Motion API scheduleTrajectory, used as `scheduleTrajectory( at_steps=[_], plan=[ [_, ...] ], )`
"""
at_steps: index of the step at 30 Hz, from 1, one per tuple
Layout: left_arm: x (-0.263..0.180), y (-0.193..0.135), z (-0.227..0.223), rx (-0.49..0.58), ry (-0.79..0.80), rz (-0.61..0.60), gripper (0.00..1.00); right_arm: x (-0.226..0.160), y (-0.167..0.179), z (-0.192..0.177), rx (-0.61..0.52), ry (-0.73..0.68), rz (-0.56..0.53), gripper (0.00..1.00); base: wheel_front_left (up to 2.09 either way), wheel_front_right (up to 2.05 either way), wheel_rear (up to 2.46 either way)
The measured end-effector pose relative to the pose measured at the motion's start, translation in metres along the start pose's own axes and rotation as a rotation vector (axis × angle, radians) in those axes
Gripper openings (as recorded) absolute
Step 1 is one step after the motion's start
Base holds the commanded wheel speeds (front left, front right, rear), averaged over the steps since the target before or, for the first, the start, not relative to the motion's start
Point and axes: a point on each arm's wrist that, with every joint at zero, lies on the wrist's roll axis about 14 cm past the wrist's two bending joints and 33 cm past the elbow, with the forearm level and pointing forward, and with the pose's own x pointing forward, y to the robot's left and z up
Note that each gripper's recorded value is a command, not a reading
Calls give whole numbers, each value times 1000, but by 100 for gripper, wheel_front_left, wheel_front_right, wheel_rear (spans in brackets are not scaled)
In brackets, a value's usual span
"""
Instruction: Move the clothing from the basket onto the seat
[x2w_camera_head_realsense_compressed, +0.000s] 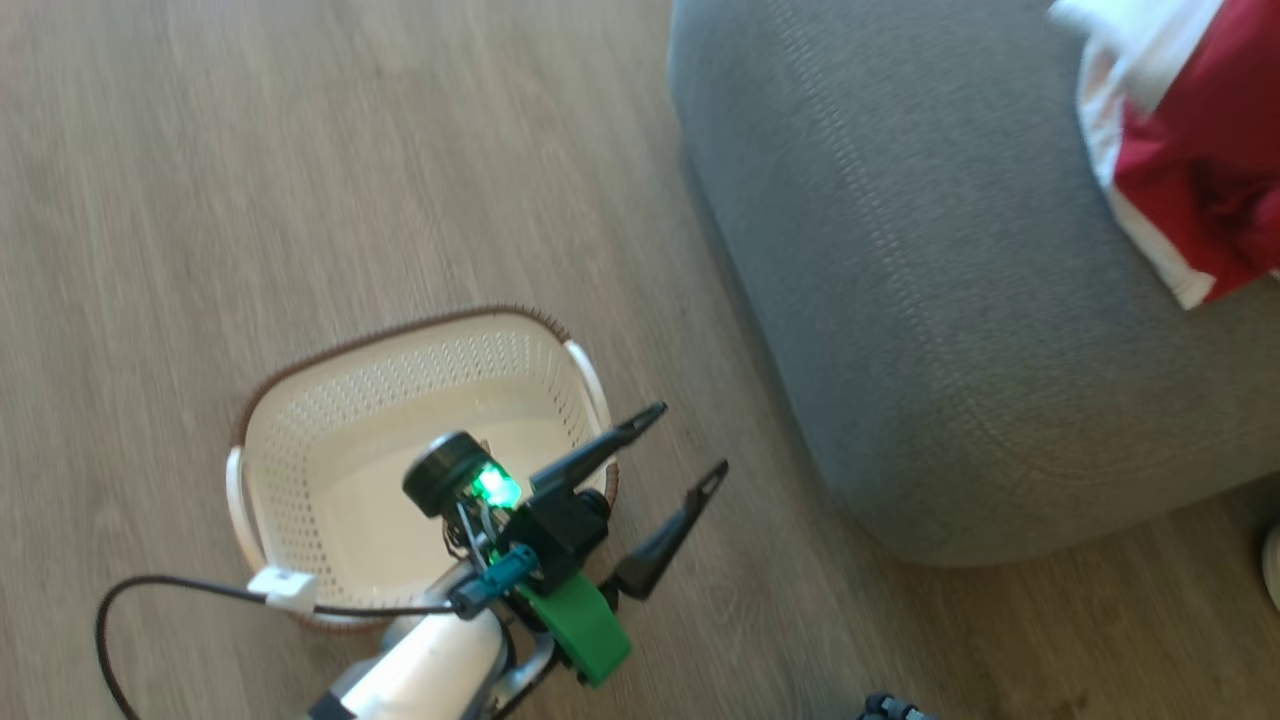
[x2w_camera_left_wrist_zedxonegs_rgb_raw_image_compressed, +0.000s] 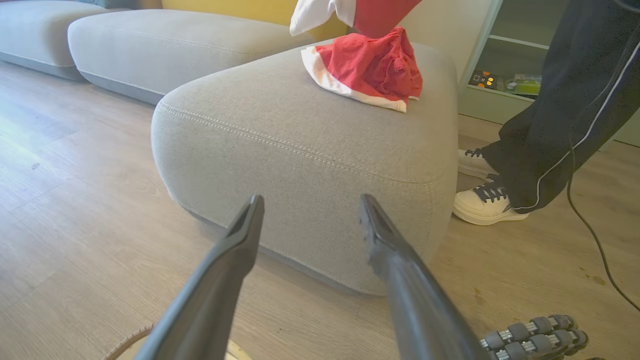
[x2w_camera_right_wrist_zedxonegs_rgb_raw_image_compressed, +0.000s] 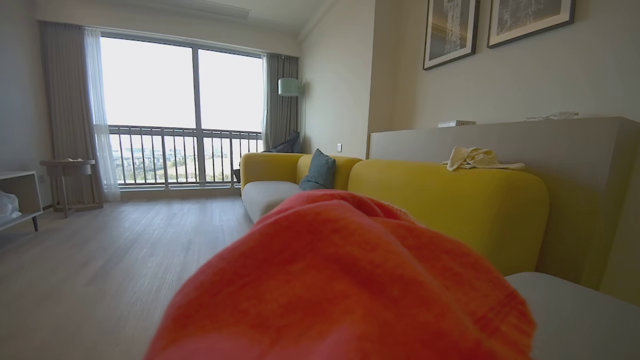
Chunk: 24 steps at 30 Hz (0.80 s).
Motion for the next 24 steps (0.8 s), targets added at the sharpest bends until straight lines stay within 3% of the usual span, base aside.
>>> scheduleTrajectory(
  at_steps=[6,12,24],
  plan=[
    [-5,22,-14,-20,19,39,100,53,28,-7,-71,24,68,0,0,0,0],
    [-11,41,-18,-21,25,85,100,85,30,-25,-143,91,56,0,0,0,0],
    [-26,64,-30,-33,48,156,100,80,-20,-100,-182,334,-115,0,0,0,0]
  ],
)
